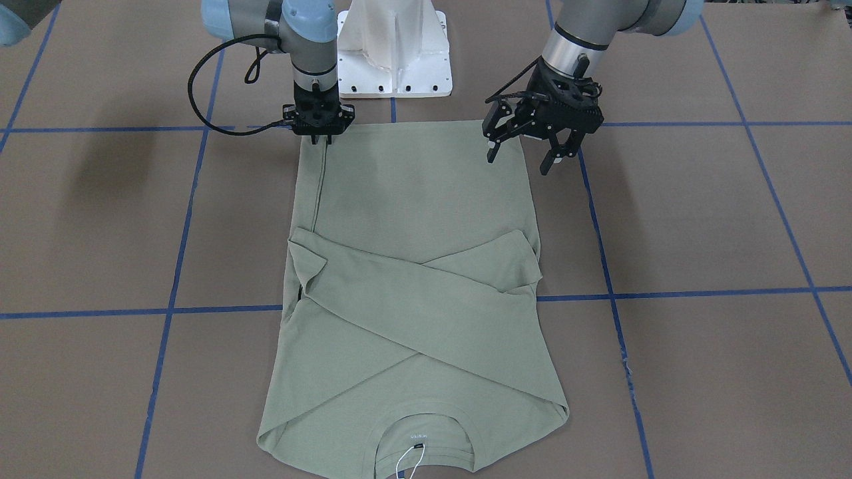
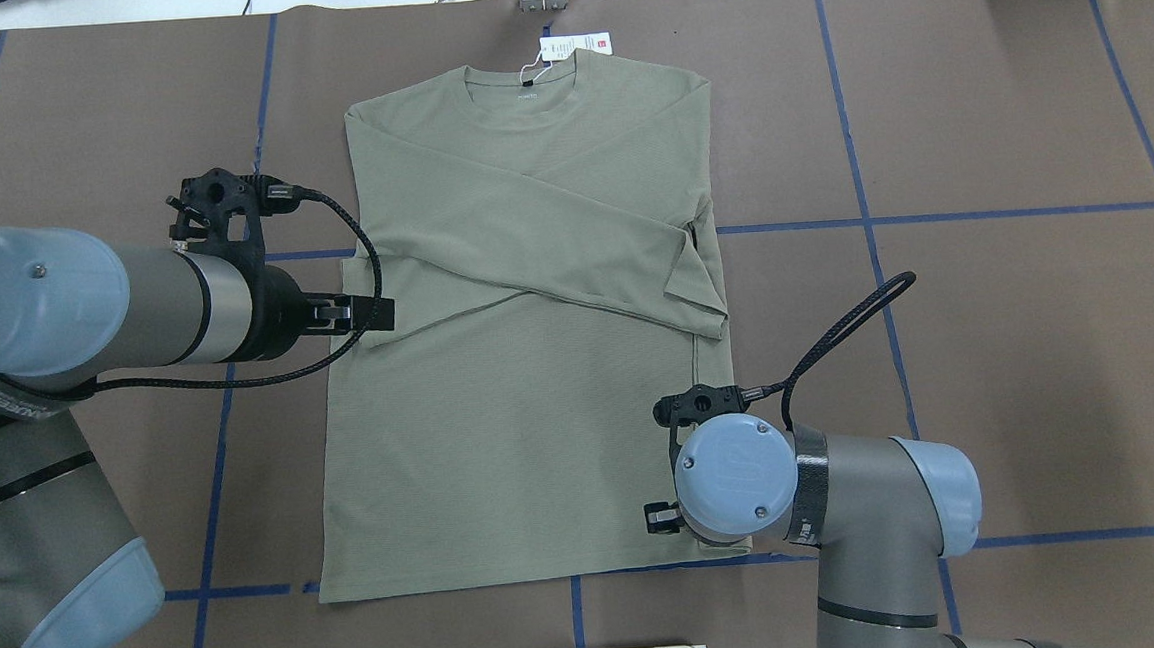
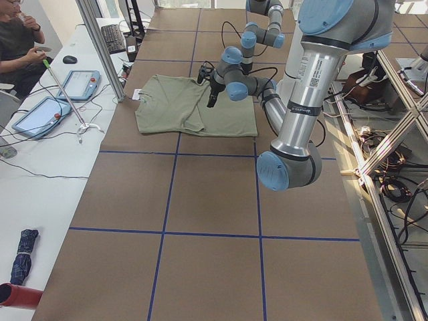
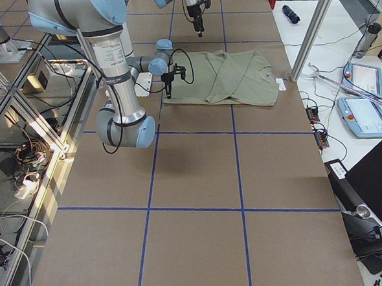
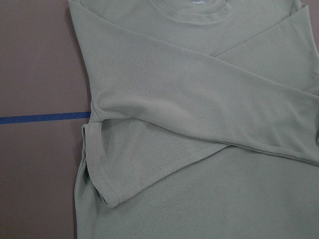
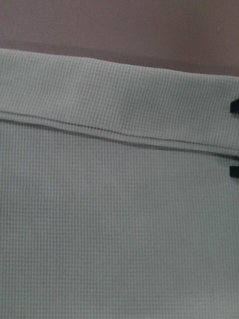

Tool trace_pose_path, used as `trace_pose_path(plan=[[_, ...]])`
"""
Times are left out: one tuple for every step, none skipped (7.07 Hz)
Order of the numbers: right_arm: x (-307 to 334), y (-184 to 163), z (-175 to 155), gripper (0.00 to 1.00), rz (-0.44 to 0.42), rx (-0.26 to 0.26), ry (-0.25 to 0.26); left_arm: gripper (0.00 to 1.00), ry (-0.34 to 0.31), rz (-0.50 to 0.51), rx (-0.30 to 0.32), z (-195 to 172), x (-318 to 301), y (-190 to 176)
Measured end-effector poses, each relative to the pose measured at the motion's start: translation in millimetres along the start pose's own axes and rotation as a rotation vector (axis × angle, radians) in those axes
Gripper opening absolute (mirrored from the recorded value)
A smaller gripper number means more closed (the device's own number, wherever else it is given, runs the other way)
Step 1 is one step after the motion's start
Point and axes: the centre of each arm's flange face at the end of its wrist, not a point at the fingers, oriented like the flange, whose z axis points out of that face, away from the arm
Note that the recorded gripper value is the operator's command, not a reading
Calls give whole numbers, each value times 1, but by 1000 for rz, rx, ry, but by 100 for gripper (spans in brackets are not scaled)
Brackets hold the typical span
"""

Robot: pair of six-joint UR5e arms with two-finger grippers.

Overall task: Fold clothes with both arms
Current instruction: 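Position the right gripper at the hem corner nearest the robot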

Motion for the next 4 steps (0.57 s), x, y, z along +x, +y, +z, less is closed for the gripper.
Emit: trace_pose_path(plan=[[1,0,0,0,1,0,0,100,1,0,0,0,1,0],[2,-1,-2,0,3,3,-3,100,2,-1,1,0,1,0],[5,-2,-10,0,8,10,-16,100,2,-10,-1,1,2,1],[10,-1,-26,0,12,21,-40,100,0,-38,-8,3,2,3]])
